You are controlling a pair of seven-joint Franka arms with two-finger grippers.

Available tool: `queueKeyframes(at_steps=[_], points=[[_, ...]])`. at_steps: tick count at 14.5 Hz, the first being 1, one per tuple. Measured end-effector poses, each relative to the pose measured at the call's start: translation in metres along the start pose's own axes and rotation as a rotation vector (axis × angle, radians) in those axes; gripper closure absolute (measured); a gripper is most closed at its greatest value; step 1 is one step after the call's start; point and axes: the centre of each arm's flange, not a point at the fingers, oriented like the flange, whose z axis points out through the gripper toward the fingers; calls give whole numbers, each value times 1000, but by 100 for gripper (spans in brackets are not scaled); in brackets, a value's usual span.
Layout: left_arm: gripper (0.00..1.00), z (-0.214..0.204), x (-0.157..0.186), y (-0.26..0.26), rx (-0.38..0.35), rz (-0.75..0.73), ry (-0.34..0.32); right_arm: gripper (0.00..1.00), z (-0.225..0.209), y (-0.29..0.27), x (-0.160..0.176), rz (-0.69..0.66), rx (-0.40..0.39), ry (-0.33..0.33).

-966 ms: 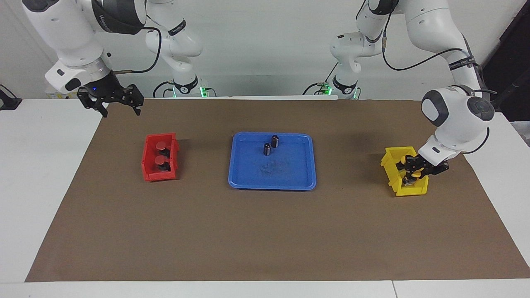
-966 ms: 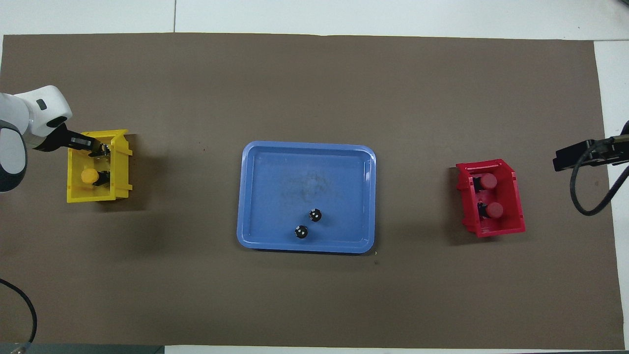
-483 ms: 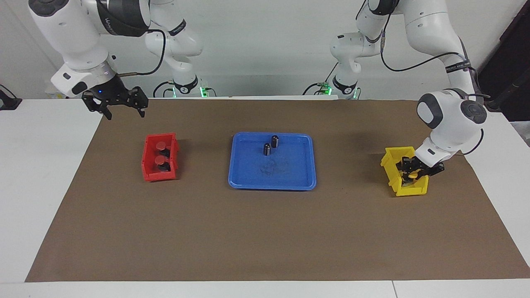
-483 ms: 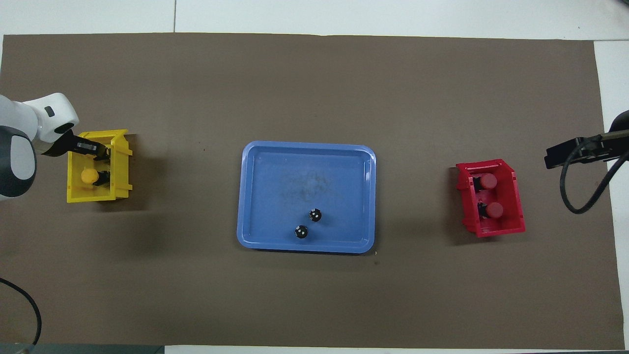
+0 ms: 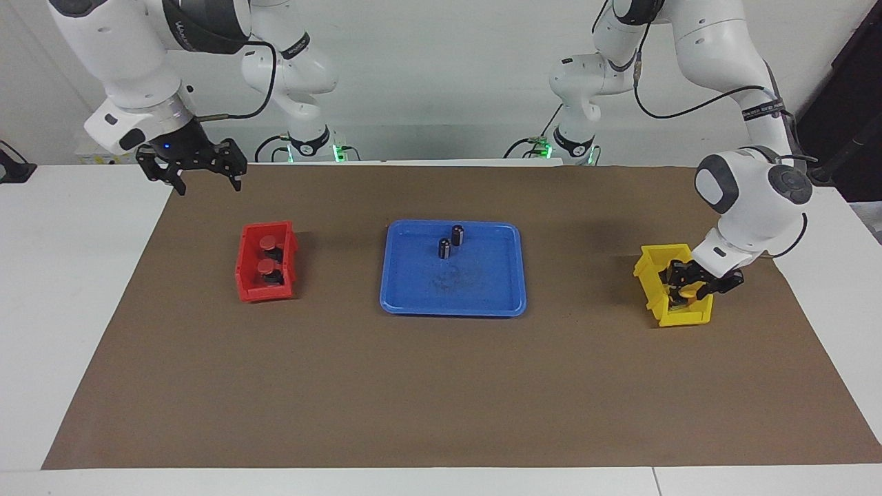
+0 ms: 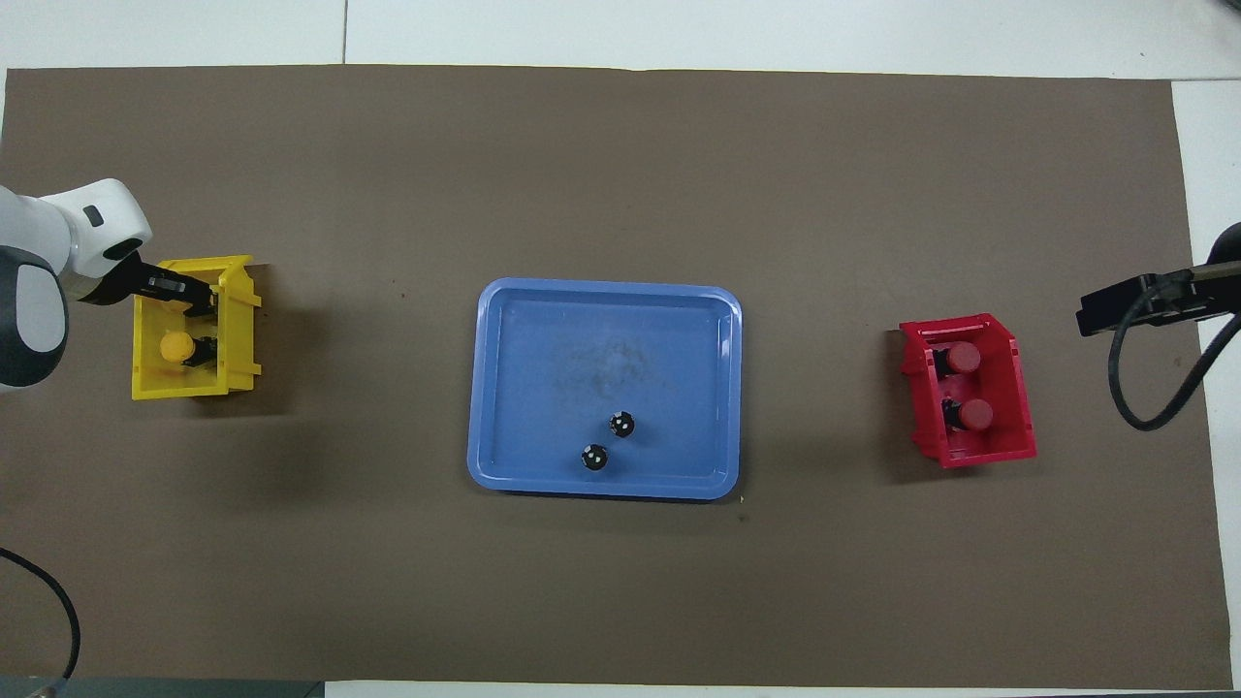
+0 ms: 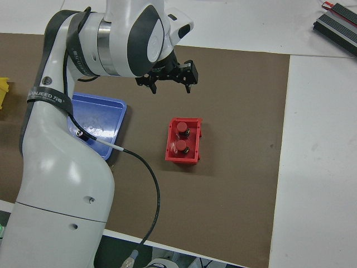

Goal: Sort red and yellow buttons by color

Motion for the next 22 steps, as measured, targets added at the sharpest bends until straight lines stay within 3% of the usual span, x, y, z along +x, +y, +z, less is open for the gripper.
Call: queueKeyframes(at_steps=[1, 3, 5, 6, 12, 16, 19, 22], points=[[30, -7, 2, -1, -3, 0, -7, 0, 0, 0, 0, 0, 0, 0], [27, -21, 7, 1, -7, -4, -14, 0, 0, 0, 0, 0, 0, 0], [5, -34, 14, 10, -12, -12, -19, 0, 0, 0, 0, 0, 0, -1], [0, -46, 17, 15, -17, -12, -29, 0, 0, 0, 0, 1, 0, -1], [0, -166, 23, 56, -29, -72, -58, 0, 0, 1, 0, 1, 0, -1], [0, -242, -15, 65, -37, -85, -87, 0, 0, 1, 0, 2, 0, -1], [0, -273, -38, 68, -40, -90, -124, 0, 0, 1, 0, 2, 0, -1], [0, -274, -37, 70, -41, -86, -130, 0, 0, 1, 0, 2, 0, -1]])
